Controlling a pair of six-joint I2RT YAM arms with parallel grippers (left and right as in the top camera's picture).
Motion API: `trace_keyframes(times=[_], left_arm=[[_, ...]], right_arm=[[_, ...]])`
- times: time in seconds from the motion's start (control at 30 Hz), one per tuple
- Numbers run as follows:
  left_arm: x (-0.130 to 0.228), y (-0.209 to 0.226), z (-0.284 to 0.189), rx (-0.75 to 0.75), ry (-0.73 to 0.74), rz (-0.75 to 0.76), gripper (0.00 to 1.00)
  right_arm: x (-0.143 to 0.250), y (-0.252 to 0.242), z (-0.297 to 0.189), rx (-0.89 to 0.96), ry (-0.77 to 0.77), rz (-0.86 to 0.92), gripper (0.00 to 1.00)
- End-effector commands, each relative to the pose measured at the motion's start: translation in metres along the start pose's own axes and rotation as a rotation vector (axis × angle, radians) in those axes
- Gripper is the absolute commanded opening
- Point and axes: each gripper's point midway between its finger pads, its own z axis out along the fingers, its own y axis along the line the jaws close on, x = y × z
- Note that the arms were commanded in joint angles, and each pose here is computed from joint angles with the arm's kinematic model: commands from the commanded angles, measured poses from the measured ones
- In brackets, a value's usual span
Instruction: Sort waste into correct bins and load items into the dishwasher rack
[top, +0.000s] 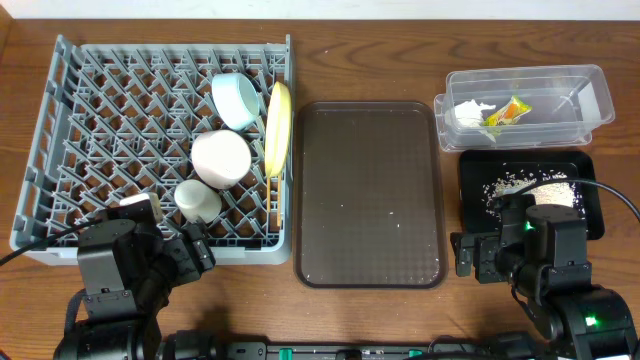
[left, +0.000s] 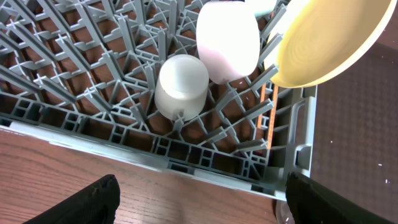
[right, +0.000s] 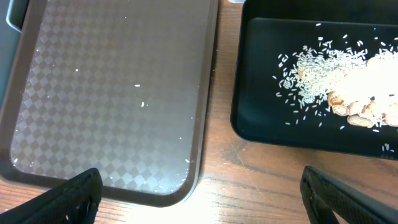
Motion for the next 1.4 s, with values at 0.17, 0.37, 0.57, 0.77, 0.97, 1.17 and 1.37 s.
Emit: trace_keyframes(times=[0.17, 0.37, 0.57, 0.77, 0.97, 1.17, 1.37], left_arm=[[0.002, 0.002, 0.003, -0.010, 0.008, 0.002, 0.98], [0.002, 0.002, 0.003, -0.010, 0.008, 0.002, 0.98], [0.002, 0.002, 0.003, -0.010, 0.008, 0.002, 0.99], [0.002, 0.002, 0.003, -0.010, 0.008, 0.002, 0.99], [0.002, 0.002, 0.003, -0.010, 0.008, 0.002, 0.99], [0.002, 0.002, 0.003, -0.010, 0.008, 0.002, 0.99], [0.002, 0.002, 0.003, -0.010, 0.008, 0.002, 0.99]], right_arm=[[0.003, -0.007, -0.013, 0.047, -0.077, -0.058, 0.99], [-0.008, -0.011, -0.015, 0.050, -0.318, -0.093, 0.99], [-0.017, -0.014, -0.007, 0.045, -0.571, -0.095, 0.99], [-0.035, -0.016, -0.002, 0.047, -0.771, -0.096, 0.99], [-0.050, -0.019, 0.000, 0.053, -0.926, -0.097, 0.99], [-0.052, -0.023, 0.005, 0.071, -1.008, -0.109, 0.99], [-0.045, -0.025, 0.015, 0.094, -0.956, -0.150, 0.99]])
